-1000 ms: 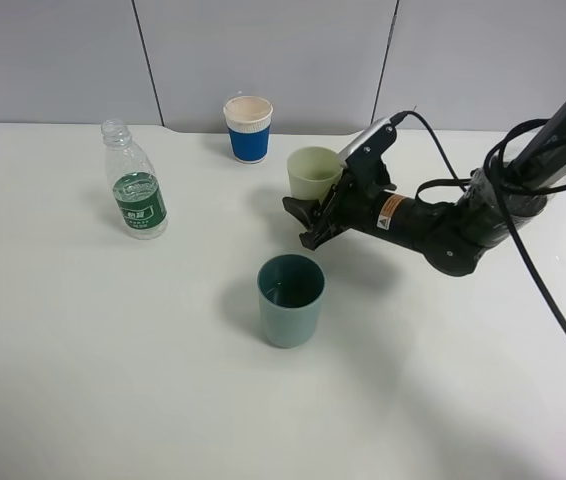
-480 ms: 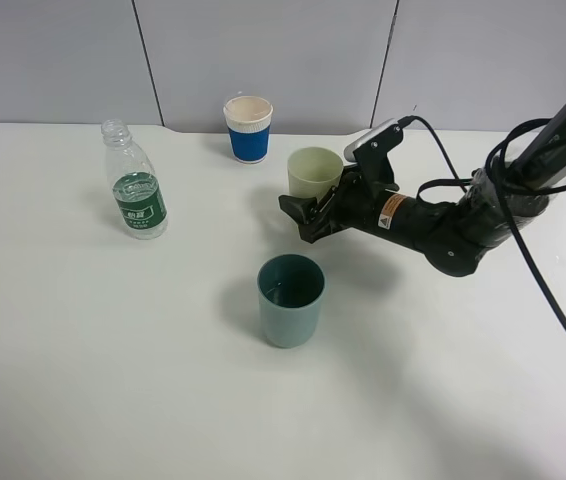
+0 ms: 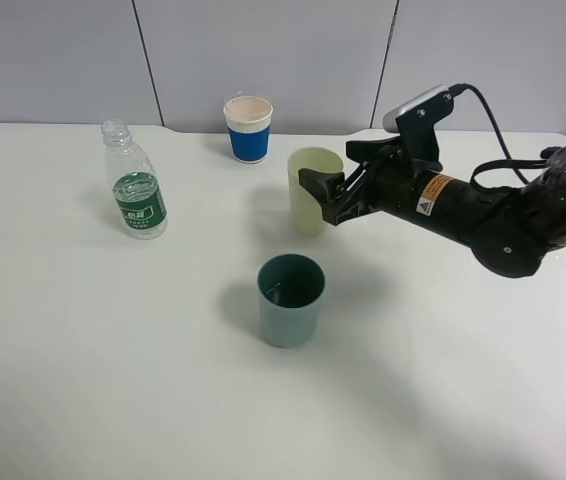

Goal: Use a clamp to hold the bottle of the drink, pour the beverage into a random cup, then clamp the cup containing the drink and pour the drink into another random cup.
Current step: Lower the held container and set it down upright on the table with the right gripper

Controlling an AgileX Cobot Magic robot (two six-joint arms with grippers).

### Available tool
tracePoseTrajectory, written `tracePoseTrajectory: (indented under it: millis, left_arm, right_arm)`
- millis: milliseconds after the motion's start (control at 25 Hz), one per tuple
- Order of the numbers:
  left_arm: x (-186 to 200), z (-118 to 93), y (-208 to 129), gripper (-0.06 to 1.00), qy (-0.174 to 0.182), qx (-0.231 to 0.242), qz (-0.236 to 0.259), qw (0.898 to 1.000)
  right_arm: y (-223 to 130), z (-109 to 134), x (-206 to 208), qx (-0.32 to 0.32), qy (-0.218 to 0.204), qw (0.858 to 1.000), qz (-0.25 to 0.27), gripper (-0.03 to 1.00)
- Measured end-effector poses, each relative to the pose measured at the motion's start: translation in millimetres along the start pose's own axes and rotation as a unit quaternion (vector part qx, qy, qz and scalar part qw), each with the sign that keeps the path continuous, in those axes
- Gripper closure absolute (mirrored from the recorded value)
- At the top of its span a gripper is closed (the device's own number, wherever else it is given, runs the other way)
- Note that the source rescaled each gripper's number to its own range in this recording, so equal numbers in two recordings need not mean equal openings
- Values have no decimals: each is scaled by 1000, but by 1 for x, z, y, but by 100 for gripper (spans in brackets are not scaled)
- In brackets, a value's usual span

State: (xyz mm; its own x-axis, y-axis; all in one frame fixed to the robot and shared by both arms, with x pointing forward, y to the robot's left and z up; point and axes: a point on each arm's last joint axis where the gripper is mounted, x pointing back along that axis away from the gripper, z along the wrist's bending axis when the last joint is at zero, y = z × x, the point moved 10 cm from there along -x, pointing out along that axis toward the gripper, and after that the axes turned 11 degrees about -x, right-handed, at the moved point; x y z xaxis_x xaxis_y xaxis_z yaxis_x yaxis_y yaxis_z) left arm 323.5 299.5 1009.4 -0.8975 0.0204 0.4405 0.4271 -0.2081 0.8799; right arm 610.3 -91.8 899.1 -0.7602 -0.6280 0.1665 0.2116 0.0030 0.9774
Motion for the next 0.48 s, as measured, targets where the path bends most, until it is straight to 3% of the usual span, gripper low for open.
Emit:
tracePoseTrajectory:
  millis: [40,200,240,480]
  left_arm:
    - [0,0,0,-6,0,0,0,1000]
    - [0,0,0,-6,0,0,0,1000]
    - [0,0,0,-6,0,0,0,1000]
    - [0,0,0,-6,0,0,0,1000]
  right_arm:
    - [3,-2,4,-4,-9,1000,5,44]
    - [31,-11,17,-20,-50,999,7,8]
    - [38,-13,22,-22,-61,998,8,4]
    - [73,-23,52,2,-117,993,21,-3]
